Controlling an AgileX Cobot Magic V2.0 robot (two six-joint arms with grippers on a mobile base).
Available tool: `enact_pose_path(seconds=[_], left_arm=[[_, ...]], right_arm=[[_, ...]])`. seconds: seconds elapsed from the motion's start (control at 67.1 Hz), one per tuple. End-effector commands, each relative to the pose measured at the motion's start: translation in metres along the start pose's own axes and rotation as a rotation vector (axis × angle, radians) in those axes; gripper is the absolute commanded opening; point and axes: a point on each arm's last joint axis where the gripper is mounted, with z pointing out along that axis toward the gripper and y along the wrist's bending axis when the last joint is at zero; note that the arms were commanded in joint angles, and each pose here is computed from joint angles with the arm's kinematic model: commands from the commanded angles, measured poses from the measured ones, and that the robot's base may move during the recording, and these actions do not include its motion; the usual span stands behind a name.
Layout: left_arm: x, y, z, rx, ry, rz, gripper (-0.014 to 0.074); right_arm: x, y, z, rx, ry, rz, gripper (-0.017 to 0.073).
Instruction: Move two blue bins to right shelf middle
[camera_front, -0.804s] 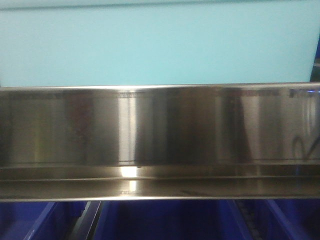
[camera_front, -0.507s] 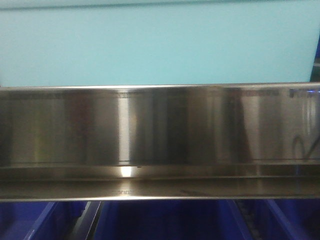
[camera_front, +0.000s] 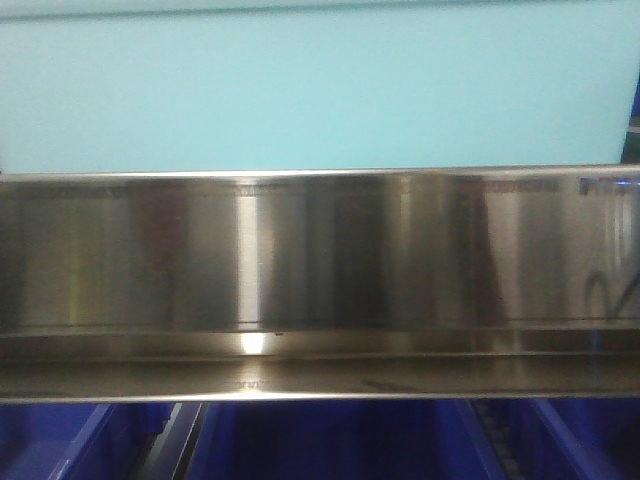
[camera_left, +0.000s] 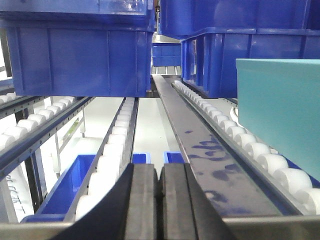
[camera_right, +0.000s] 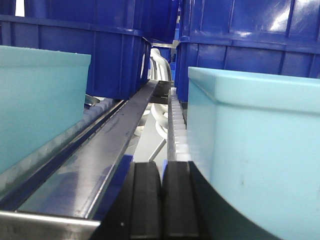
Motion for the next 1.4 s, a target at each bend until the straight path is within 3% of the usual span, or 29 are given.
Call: enact_pose_path(seconds=[0.0,0.089,0.253,0.536,0.76,0.879,1.132,1.236,1.311,1.385], left_arm=[[-0.005,0.0,-0.001,0.0,-0.056,-0.002,-0.0111],[-0.008,0.0,-0.001,0.001,-0.082,-0.004,-0.0111],[-0.047,0.001,-0.01,-0.006,-0.122,0.002,-0.0111],[-0.119,0.004,-0.006,-0.019,0.052,-0.003,-0.0111],[-0.17,0.005,0.034,-0.025,0.239,-0.004,-0.0111],[-0.174,0.006,0.061,-0.029,0.402,-0.002,-0.0111],[-0.165,0.005,0.097,-0.024,0.46,-0.001,-0.0111],[-0.167,0.002,0.113,-0.003,0.442,-0.054,-0.0111],[-0.17,0.001,0.127,0.008,0.499,-0.085,-0.0111],[-0.174,0.0,0.142,0.01,0.592,-0.066,-0.0111]], right_arm=[[-0.005,0.0,0.0,-0.001,-0.051,-0.004,-0.0165],[-0.002,0.0,0.0,-0.005,-0.016,0.018,-0.0165],[-0.034,0.002,-0.009,-0.044,0.045,0.124,-0.0165],[-0.107,0.001,-0.014,-0.077,0.098,0.117,-0.0165],[-0.153,0.0,0.031,-0.09,0.293,0.108,-0.0165],[-0.173,0.0,0.059,-0.099,0.385,0.107,-0.0165],[-0.179,0.0,0.098,-0.102,0.429,0.127,-0.0165],[-0.178,0.002,0.11,-0.115,0.419,0.185,-0.0165],[-0.177,0.002,0.118,-0.111,0.419,0.187,-0.0165],[-0.176,0.003,0.13,-0.123,0.506,0.183,-0.0164]])
